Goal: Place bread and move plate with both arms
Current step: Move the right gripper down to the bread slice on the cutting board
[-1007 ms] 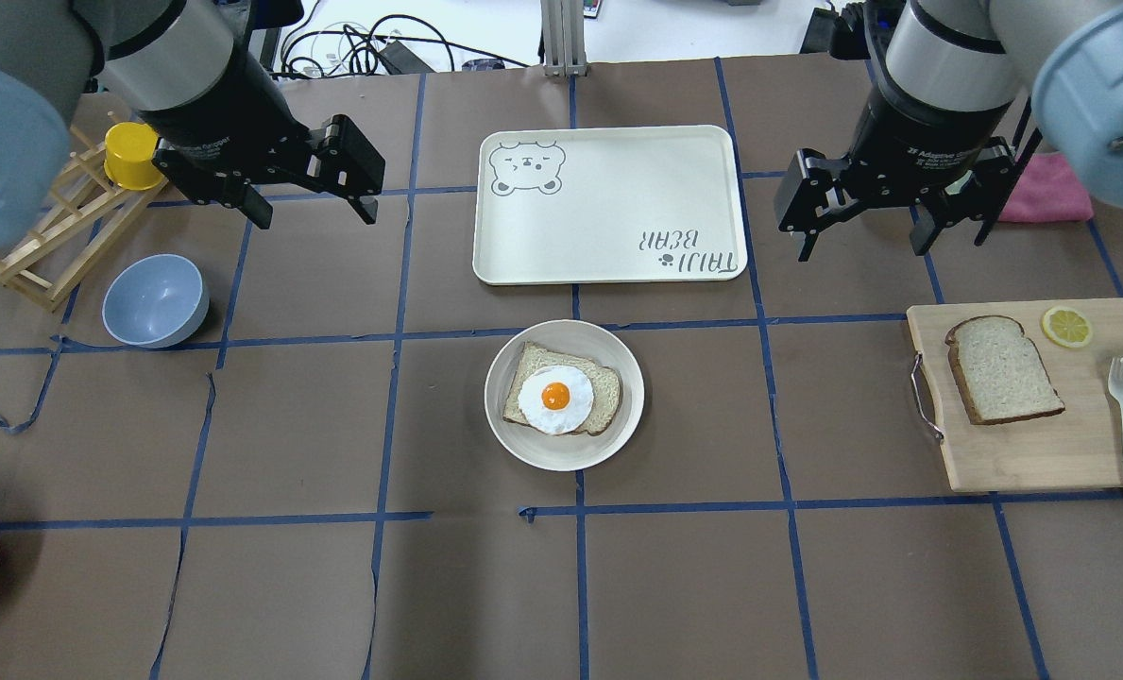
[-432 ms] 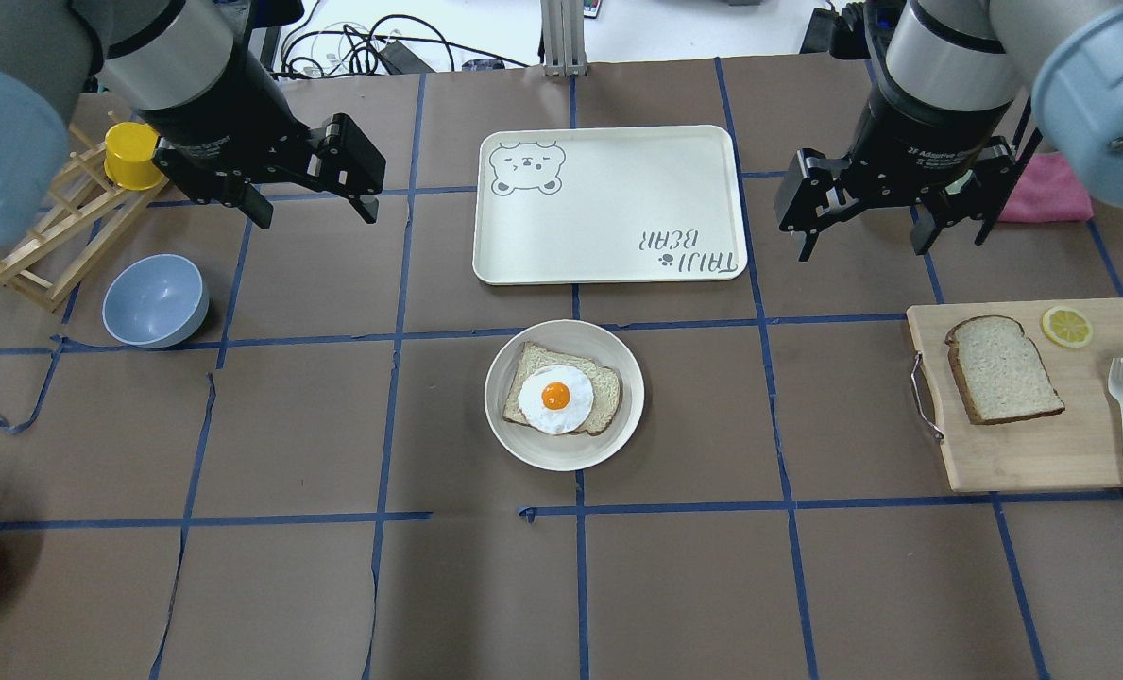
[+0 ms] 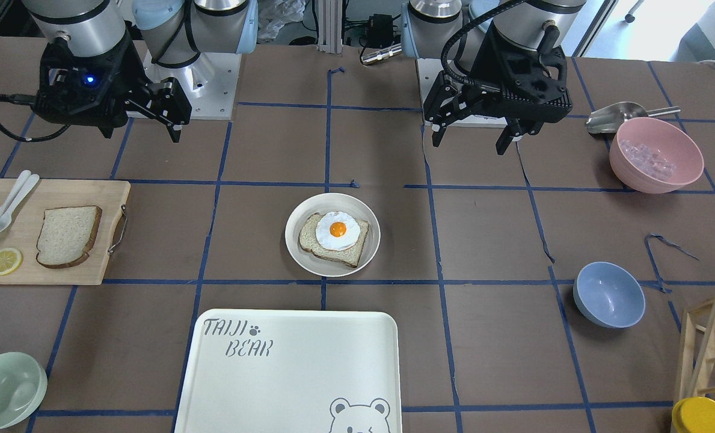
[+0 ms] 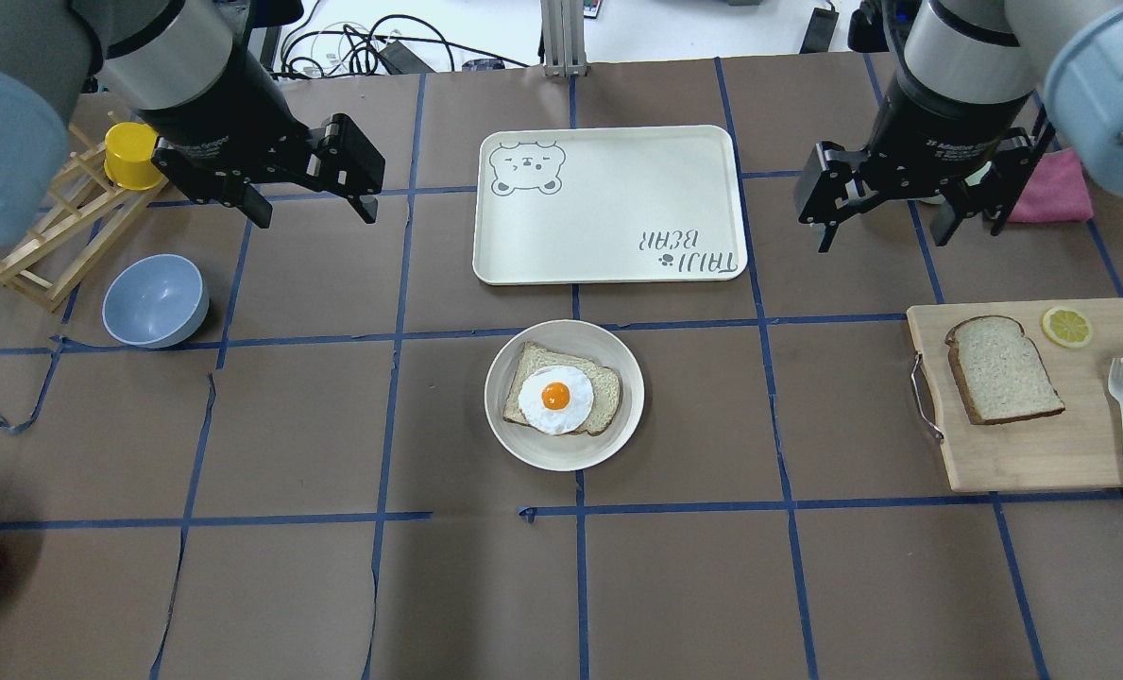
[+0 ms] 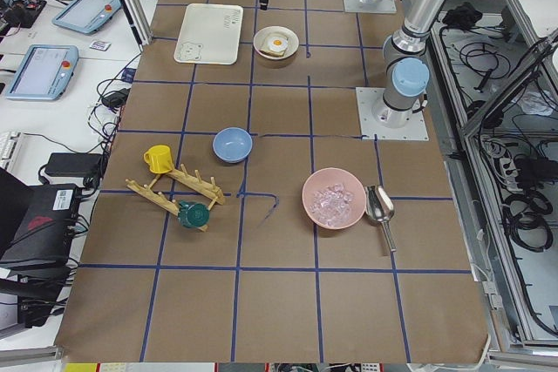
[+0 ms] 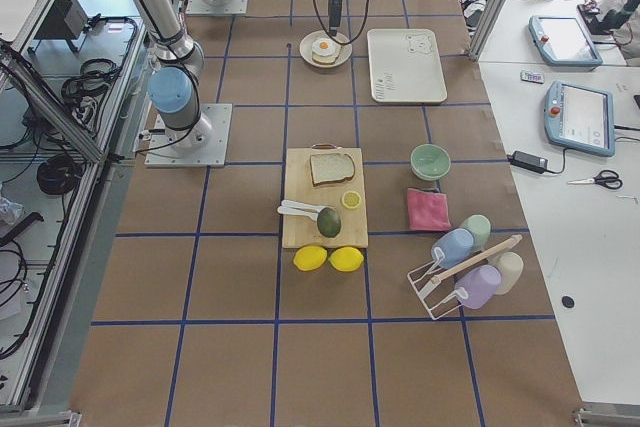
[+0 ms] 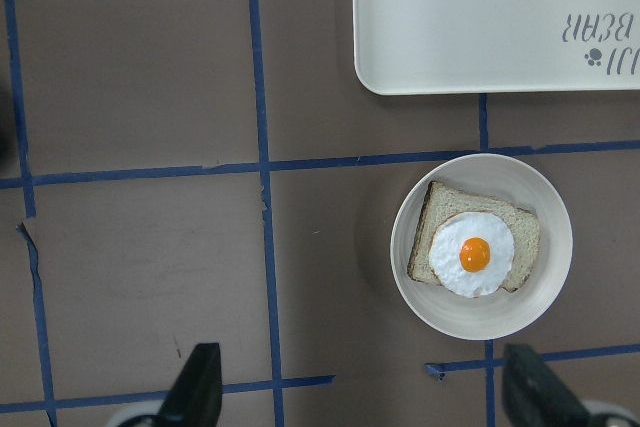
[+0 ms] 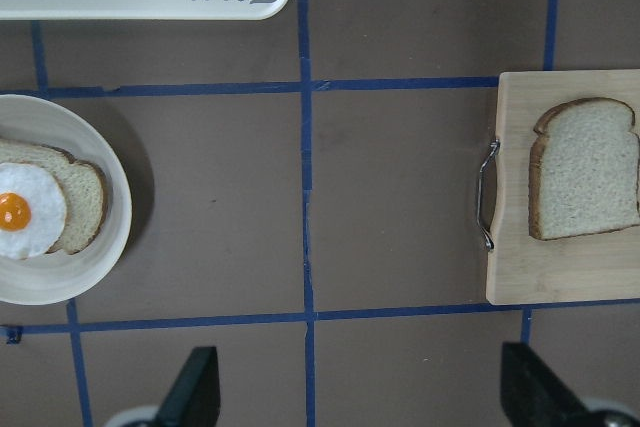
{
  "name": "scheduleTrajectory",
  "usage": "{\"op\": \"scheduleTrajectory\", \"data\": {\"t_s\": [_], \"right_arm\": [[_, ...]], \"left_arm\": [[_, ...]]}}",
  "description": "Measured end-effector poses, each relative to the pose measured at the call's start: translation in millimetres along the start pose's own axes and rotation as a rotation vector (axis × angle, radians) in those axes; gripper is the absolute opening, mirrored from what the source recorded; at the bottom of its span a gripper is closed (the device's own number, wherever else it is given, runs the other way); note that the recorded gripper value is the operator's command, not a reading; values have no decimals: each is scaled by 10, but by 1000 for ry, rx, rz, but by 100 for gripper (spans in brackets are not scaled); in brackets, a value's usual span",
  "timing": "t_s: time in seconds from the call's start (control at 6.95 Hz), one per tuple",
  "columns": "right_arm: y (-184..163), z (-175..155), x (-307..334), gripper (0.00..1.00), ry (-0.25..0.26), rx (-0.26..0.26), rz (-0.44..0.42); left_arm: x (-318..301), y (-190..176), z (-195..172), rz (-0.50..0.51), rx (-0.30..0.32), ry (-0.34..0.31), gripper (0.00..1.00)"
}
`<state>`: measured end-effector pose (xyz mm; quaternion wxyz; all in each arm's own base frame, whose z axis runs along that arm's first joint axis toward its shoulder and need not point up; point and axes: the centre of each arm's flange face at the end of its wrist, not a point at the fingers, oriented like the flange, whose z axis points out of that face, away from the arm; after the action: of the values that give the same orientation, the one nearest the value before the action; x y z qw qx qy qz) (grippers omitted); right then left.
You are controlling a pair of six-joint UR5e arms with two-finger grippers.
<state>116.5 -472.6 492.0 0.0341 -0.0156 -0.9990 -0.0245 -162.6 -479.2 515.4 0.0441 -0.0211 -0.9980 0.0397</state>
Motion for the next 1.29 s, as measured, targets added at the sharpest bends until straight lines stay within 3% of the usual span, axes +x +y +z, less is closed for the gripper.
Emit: {"op": "scheduleTrajectory", "data": {"t_s": [0.29,0.43,0.72,1.01,1.15,1.29], "right_arm": [[-119,91,423,100,14,-19,82],[-236,279,716,100,11,-52,141],[-601,1041,1402,100,0,-118,266],[-699,1780,1657,98,-9,-169,321],[-784,2078,1690,66,-2,-146,330],[-868,2318,1716,52,10,-135,337]], "left_arm": [[1,-4,5,0,-1,2,100],[1,-5,5,0,0,2,100],[-4,-2,2,0,0,-3,100],[-7,-1,4,-2,-1,-1,100],[-8,0,5,-2,-1,-1,100],[-8,0,6,-2,-1,0,100]]}}
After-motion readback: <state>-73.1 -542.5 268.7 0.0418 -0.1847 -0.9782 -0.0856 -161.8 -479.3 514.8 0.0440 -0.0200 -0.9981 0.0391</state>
